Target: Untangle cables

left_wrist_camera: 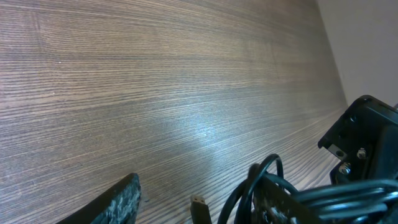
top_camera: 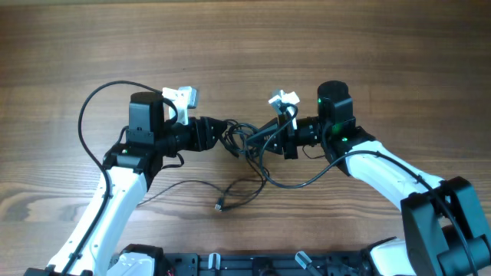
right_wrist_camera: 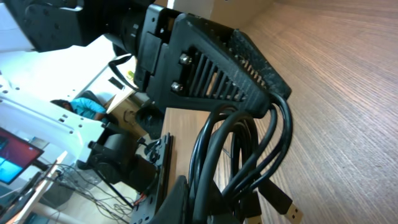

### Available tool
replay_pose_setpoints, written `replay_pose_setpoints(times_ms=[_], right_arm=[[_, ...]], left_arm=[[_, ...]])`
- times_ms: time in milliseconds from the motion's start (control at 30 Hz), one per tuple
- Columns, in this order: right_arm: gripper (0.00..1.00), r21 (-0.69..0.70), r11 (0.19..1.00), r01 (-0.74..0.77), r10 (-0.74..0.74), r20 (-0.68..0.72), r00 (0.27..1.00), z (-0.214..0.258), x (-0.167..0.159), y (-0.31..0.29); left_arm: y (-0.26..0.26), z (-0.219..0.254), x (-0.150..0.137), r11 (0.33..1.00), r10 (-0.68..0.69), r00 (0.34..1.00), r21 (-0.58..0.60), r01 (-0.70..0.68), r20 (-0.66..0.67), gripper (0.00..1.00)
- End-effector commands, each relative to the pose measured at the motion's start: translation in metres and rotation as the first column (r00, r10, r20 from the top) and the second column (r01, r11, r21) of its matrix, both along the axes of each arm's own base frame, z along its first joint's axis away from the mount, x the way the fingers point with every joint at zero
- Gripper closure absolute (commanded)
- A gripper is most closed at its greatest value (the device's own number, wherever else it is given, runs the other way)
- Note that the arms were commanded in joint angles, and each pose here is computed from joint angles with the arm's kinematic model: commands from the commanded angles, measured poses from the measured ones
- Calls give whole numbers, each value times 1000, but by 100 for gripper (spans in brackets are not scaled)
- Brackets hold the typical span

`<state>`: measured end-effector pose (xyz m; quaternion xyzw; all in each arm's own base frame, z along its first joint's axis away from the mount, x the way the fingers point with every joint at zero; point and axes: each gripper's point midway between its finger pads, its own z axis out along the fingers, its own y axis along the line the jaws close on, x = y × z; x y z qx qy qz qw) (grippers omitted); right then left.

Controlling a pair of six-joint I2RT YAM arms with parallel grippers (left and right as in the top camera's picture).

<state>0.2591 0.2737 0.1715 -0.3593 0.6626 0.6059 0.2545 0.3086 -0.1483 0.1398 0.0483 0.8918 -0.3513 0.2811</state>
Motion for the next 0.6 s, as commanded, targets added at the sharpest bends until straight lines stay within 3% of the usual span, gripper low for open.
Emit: replay_pose_setpoints(times_ms=[0,100,167,200,267,300,400,467,567], right_arm=[[95,26,999,-47,46,20,999,5,-7,0],[96,26,999,-47,46,22,999,5,-7,0],[96,26,999,-46,46,23,999,5,-7,0],[96,26,999,-46,46,22,999,5,-7,0],[95,27,999,-47,46,22,999,5,-7,0],[96,26,999,-47,46,22,999,5,-7,0],[96,36,998,-45,43,48,998,8,-5,0],[96,49,998,-42,39,68,997,13,-2,1],[96,82,997,-2,-4,76,997,29,11,-6]], left_arm=[[-3,-3,0,1000,-16,1000,15,16,5,42],[-20,-9,-8,997,-74,997,21,74,-12,40],[-32,-17,-15,991,-131,991,38,132,-19,46],[-35,-20,-18,986,-156,988,49,157,-21,51],[-33,-33,-20,985,-145,988,87,150,-55,73],[-27,-41,-19,984,-119,990,121,128,-76,83],[-8,-59,-19,971,-42,992,227,69,-122,96],[8,-66,-16,953,36,991,302,5,-130,96],[62,-78,-6,842,409,901,439,-313,-143,96]])
